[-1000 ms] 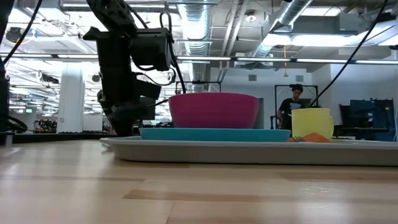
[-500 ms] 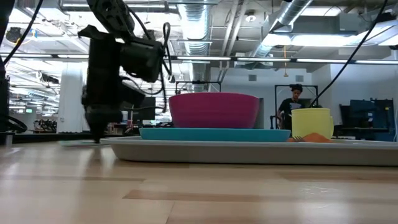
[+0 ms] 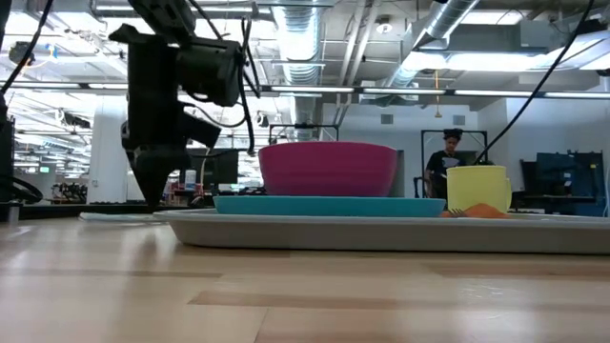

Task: Set up tray
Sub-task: Put the blue patterned knife on the brown napkin to the right of the purple fork

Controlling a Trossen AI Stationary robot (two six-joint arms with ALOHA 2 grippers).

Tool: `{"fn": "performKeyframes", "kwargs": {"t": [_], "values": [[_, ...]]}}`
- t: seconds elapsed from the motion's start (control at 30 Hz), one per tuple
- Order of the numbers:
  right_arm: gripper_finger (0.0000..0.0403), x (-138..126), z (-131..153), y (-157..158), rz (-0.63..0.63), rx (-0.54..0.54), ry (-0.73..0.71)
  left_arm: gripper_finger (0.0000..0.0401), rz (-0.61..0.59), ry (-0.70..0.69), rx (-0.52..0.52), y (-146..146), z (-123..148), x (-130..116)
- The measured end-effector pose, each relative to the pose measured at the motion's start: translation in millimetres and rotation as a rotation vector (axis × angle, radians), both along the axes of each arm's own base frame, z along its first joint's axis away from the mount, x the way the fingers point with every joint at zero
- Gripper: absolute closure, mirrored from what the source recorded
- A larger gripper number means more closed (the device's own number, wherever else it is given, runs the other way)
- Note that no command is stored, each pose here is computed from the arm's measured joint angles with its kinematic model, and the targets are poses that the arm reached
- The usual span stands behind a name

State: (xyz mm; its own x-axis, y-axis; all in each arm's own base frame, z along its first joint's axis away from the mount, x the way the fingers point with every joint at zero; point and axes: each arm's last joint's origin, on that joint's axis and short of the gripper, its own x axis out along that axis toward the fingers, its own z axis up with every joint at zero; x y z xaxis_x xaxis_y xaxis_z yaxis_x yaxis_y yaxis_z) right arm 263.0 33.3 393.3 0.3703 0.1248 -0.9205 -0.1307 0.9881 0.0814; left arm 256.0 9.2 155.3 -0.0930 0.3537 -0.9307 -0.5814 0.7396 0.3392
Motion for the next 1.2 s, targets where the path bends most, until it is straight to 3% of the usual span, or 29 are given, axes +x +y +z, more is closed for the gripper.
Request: {"fn": "performKeyframes", "kwargs": {"t": [0.33,0.53,0.63,0.77,0.83,0.97,1.2], "values": [[0.0403,0.1,0.0,0.0,0.000,0.000,0.000,0.0287,0.055,-0.036,0.001,6.8,-27.5,-16.4],[0.0403,0.4,0.1,0.0,0.000,0.000,-0.003,0.0289,0.002,-0.042,-0.001,7.1,-32.8,-18.1],[0.0403,0.5,0.1,0.1,0.000,0.000,-0.004,0.0311,-0.018,-0.037,-0.007,6.8,-33.1,-17.8],[0.0403,1.5,0.5,0.2,0.001,0.001,-0.016,0.0378,-0.026,-0.042,-0.023,6.3,-33.3,-16.7],[0.0403,2.9,1.1,0.3,0.015,-0.004,-0.033,0.0387,-0.029,-0.041,-0.025,5.6,-31.3,-14.5],[0.0403,12.5,6.0,-0.8,0.033,-0.004,-0.146,0.0381,-0.028,-0.075,0.035,2.5,-16.4,-11.8],[0.0398,20.4,10.7,-8.5,0.070,-0.036,-0.244,0.0400,-0.065,-0.351,0.103,-9.5,49.2,-20.8]]}}
